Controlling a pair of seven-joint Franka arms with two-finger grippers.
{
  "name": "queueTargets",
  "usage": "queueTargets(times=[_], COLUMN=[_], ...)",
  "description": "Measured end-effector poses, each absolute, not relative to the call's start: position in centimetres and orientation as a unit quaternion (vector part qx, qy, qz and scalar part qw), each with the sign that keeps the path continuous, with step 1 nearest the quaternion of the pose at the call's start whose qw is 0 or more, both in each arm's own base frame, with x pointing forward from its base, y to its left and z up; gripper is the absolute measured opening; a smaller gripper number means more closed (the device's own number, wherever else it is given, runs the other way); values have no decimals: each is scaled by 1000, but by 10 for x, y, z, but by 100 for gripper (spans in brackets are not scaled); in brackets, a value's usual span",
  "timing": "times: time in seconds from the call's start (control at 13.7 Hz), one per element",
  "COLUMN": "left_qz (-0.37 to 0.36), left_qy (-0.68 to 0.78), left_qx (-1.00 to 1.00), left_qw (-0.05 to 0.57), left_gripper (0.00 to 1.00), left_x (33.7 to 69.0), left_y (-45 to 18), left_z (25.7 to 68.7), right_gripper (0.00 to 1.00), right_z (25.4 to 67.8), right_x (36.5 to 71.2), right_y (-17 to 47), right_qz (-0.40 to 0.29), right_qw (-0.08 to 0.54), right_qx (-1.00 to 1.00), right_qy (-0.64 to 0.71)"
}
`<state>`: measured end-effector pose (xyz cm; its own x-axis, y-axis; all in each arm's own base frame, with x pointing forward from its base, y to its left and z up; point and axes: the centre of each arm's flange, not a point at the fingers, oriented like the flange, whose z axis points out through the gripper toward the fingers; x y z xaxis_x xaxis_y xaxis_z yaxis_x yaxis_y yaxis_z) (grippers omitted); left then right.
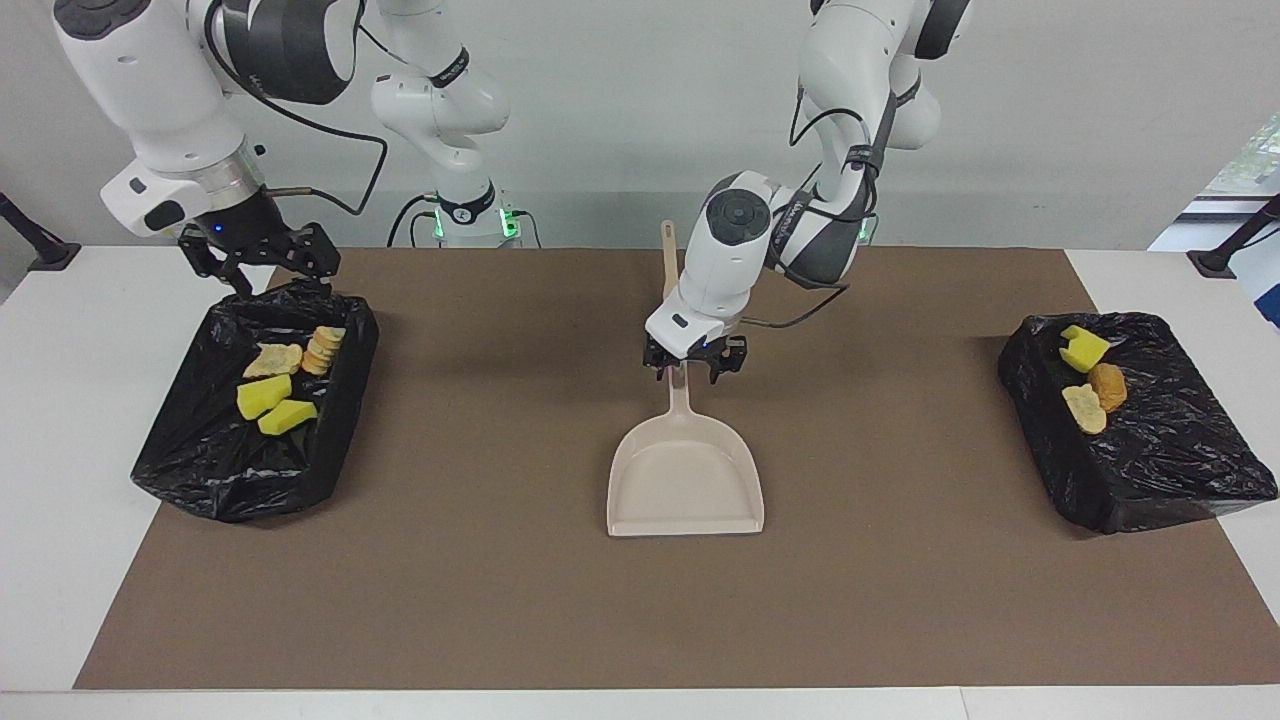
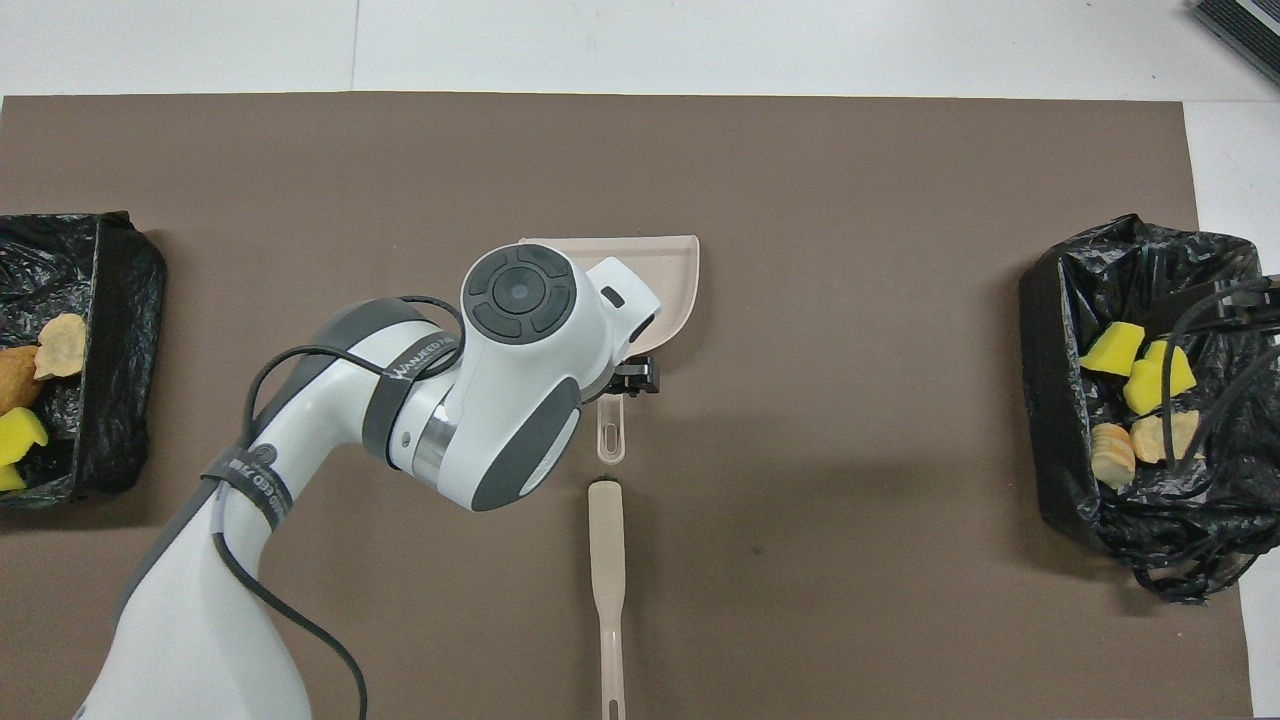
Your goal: Sweep and dump trash in bin
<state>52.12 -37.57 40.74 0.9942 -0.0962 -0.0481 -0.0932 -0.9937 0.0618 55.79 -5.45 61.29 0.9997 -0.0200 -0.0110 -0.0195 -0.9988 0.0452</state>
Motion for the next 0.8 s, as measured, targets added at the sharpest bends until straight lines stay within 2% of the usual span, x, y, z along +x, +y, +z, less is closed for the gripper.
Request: queueTargets(times=[0.15, 0.36, 0.58, 0.8], left_qz=[-25, -25, -16, -7], left_qy=[-41, -32, -53, -75], left_qx=[999, 999, 998, 997], left_qw=[-9, -19, -19, -20], left_gripper=[100, 100, 100, 100], left_x=[531, 542, 531, 515], left_y=[-334, -249, -161, -108], left_z=[423, 446, 476, 517], right_gripper=[100, 100, 100, 100], right_z=[628, 647, 652, 651], right_x=[547, 541, 544, 551], right_y=[-42, -37, -38, -35], right_qz=[-12, -3, 2, 8], right_qw=[22, 22, 22, 23], right_qx=[999, 999, 999, 999], right_qy=[-36, -47, -48, -45])
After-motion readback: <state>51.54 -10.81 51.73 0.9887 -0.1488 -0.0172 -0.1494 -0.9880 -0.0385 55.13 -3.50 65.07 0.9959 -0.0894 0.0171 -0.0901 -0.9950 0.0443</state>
